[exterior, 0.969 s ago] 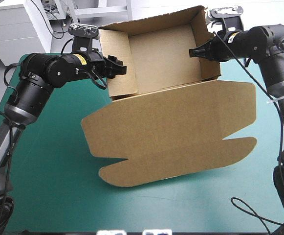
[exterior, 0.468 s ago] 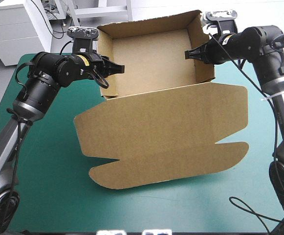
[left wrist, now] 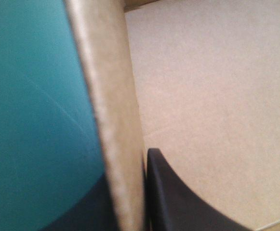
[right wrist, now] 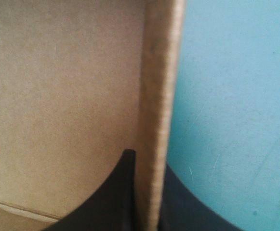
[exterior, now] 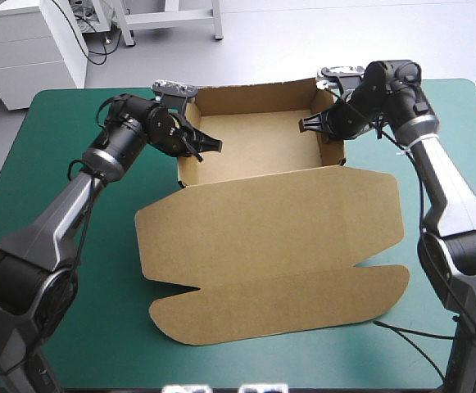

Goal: Fold the box

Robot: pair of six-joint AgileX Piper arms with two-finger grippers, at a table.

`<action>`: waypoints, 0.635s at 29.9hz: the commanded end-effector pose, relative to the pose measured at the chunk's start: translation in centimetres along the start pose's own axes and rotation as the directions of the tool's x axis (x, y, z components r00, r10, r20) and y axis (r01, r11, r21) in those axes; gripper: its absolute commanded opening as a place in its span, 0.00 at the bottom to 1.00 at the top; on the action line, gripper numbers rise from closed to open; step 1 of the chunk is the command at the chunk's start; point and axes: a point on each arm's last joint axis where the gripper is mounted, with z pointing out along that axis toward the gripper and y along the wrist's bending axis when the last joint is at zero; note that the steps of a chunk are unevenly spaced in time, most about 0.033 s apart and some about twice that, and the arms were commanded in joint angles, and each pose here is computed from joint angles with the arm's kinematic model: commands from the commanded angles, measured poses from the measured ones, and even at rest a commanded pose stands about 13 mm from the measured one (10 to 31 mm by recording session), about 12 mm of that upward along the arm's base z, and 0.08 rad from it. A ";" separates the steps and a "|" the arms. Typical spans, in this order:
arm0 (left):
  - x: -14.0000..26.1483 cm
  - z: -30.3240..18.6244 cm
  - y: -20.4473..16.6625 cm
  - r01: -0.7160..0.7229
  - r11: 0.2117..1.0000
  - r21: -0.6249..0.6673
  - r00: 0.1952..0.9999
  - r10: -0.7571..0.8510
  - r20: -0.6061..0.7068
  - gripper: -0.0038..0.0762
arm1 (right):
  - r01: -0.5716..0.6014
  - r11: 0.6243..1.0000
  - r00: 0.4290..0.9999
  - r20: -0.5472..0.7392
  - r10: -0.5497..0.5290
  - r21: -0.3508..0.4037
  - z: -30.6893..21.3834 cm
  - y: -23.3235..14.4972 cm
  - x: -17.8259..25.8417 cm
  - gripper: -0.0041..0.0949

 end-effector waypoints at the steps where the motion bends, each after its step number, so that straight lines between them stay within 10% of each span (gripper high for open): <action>1: -0.3 0.0 -1.0 -0.101 0.994 0.048 0.995 0.102 -0.007 0.04 | 0.042 0.997 0.999 0.028 -0.041 -0.058 -0.5 1.7 -0.3 0.03; 19: 0.9 4.5 -0.4 -0.166 0.986 -0.002 0.958 0.161 -0.237 0.04 | 0.099 0.995 0.991 -0.093 -0.096 0.022 5.2 3.7 0.3 0.02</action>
